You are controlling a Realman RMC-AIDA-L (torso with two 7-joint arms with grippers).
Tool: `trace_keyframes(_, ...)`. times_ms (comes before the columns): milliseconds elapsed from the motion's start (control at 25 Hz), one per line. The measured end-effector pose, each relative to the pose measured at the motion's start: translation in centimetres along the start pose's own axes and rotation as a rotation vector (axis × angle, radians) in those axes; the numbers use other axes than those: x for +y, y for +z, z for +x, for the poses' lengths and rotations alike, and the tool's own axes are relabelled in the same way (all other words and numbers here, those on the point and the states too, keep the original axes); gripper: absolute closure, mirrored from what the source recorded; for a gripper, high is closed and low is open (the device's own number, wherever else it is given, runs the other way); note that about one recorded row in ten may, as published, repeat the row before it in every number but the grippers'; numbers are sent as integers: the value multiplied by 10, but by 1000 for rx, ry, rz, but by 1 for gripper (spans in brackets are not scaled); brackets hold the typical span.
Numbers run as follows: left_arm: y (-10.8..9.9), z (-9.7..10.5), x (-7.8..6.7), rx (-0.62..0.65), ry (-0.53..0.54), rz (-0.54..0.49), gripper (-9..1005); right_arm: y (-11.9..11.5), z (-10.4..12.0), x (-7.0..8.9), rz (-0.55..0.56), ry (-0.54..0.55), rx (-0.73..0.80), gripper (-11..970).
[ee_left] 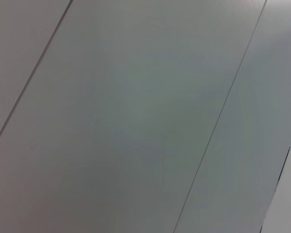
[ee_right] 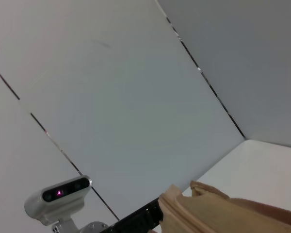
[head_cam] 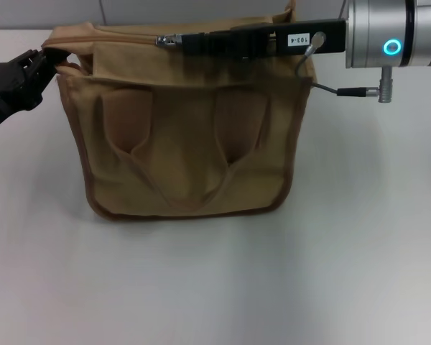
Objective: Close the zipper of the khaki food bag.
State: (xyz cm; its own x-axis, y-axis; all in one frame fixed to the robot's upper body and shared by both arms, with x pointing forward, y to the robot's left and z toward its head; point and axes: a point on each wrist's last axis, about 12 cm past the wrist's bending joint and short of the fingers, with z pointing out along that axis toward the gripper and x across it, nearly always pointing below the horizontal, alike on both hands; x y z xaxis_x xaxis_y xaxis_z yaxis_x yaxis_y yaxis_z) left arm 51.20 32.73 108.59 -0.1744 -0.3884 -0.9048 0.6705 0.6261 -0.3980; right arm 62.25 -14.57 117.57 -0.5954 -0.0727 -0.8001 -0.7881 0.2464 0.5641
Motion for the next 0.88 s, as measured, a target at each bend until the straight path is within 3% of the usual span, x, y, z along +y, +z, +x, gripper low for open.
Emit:
trace_keyframes(560, 1, 2, -1, 4, -12, 8, 972, -5, -8, -2, -13, 174, 22, 952)
trace_keyframes(880, 1, 2, -2, 3, -16, 8, 972, -9, -7, -3, -7, 191, 23, 953)
